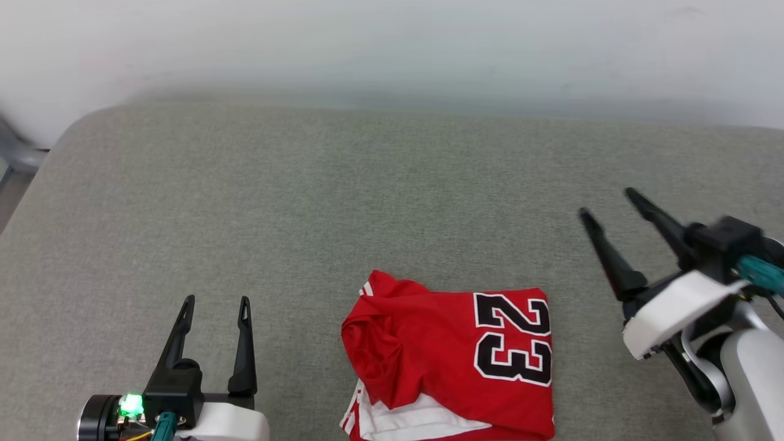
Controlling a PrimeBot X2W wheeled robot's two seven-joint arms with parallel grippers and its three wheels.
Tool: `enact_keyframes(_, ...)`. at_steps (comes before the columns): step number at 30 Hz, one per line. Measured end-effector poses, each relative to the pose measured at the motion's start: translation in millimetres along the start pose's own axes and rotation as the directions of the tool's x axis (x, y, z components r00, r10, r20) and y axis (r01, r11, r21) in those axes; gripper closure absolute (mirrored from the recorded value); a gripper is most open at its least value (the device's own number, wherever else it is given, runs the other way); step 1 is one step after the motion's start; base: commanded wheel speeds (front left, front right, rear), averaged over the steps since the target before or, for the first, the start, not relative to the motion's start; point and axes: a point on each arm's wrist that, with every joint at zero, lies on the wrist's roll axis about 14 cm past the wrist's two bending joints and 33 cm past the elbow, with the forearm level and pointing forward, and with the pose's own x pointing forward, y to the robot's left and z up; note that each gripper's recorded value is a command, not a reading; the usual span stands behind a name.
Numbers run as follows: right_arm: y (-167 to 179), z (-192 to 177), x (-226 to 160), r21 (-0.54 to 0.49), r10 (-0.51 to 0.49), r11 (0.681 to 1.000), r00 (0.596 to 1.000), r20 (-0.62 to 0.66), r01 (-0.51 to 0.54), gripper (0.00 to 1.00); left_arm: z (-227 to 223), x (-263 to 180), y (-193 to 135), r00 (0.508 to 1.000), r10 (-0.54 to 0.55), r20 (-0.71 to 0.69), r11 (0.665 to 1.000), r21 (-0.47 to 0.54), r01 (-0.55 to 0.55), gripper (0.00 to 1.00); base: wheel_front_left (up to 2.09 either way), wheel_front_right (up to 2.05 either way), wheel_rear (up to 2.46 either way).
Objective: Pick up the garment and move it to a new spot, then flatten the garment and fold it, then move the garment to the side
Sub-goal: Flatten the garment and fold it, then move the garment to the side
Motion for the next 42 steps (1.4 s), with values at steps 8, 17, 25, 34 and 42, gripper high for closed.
enact_keyframes(8, -27.1, 20.6, -46.2, -0.052, -0.207, 0.974, 0.958, 0.198, 0.221, 0.0, 5.9, -0.7, -9.7, 0.999, -0.038, 0.02, 0.999, -0.005, 0.038, 0.0, 0.0, 0.0, 0.0)
enact_keyframes(17, -18.8, 4.4, -82.9, 0.065, -0.323, 0.946, 0.924, 0.206, 0.316, 0.0, 12.5, -4.3, -12.6, 0.998, -0.05, 0.04, 0.999, -0.014, 0.051, 0.0, 0.0, 0.0, 0.0)
enact_keyframes(25, -5.8, -20.1, -103.7, 0.142, -0.346, 0.934, 0.928, 0.139, 0.327, 0.0, 12.9, -9.8, -7.7, 0.999, -0.035, 0.039, 0.999, -0.025, 0.036, 0.0, 0.0, 0.0, 0.0)
enact_keyframes(34, 5.4, -31.4, -109.1, 0.168, -0.331, 0.935, 0.937, 0.107, 0.311, 0.0, 10.8, -15.9, -3.6, 0.999, -0.025, 0.031, 0.999, -0.026, 0.026, 0.0, 0.0, 0.0, 0.0)
enact_keyframes(42, -20.5, 15.4, -77.1, 0.04, -0.308, 0.951, 0.924, 0.227, 0.307, 0.0, 6.7, -17.0, -1.9, 1.0, -0.018, 0.017, 0.999, -0.027, 0.018, 0.0, 0.0, 0.0, 0.0)
